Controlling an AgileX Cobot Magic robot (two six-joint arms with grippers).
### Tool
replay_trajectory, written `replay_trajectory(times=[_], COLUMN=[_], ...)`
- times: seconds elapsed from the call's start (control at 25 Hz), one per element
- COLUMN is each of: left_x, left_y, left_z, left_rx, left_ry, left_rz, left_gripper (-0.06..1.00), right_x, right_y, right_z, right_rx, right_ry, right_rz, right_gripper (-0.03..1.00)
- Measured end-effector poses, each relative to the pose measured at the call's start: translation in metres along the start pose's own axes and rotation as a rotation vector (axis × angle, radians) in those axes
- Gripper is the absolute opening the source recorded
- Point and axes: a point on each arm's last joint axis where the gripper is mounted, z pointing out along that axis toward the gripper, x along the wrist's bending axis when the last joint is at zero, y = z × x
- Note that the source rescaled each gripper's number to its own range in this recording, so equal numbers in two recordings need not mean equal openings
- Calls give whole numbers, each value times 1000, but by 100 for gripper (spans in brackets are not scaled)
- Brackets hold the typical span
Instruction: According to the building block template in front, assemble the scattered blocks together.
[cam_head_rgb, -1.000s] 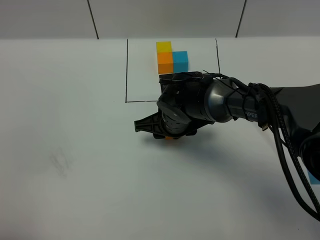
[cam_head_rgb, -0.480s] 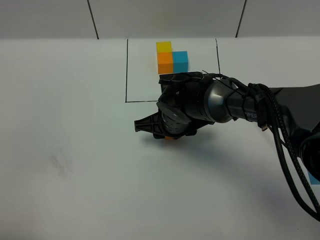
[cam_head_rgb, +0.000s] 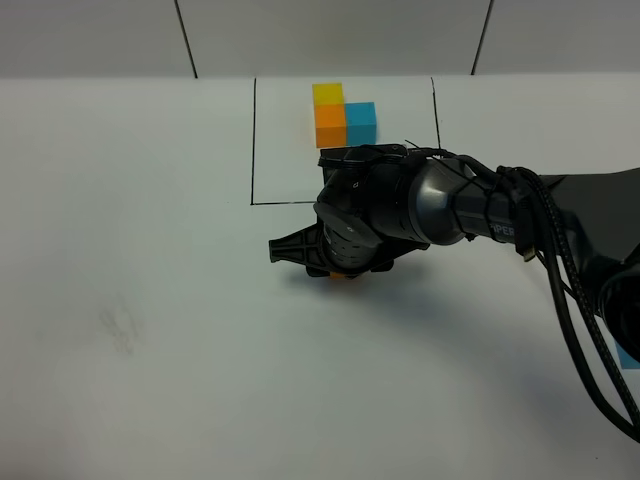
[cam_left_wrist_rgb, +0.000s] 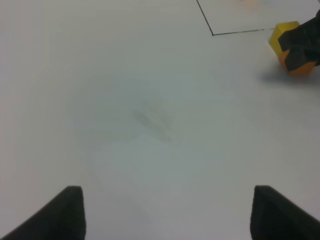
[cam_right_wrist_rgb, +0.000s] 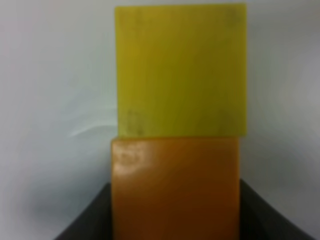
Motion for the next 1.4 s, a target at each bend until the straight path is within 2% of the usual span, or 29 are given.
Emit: replay_trajectory(times=[0.08,0.12,0.24,0.32,0.36,0.4,0.48,0.56,0.68,0.92,1.04,1.24,1.4], left_x=[0,0,0,0,0,0,0,0,0,0,0,0,0], left_y=[0,0,0,0,0,0,0,0,0,0,0,0,0], left_z=[0,0,0,0,0,0,0,0,0,0,0,0,0], left_rx=[0,0,0,0,0,0,0,0,0,0,0,0,0], left_ry=[0,0,0,0,0,0,0,0,0,0,0,0,0], left_rz=[0,0,0,0,0,0,0,0,0,0,0,0,0], left_gripper=[51,51,51,51,51,51,51,51,51,51,51,51,51], right_x=[0,0,1,1,1,0,-8,-24,-70,-173,-210,-242,-254], right_y=[1,1,2,6,8,10,11,12,10,-13,-34,-63,-71], right_z=[-2,-2,-8,-20,-27,-33,-47,-59,-77,-121,-139,-162,-166], right_rx=[-1,4,1,-19,-27,-31,-31,-31,-20,-44,-57,-95,-61], right_ry=[5,8,20,38,42,39,6,-49,-116,-178,-207,-227,-248], right_rz=[6,16,29,35,37,31,5,-28,-19,121,182,225,136], right_gripper=[5,11,43,70,80,88,96,99,100,100,100,92,87])
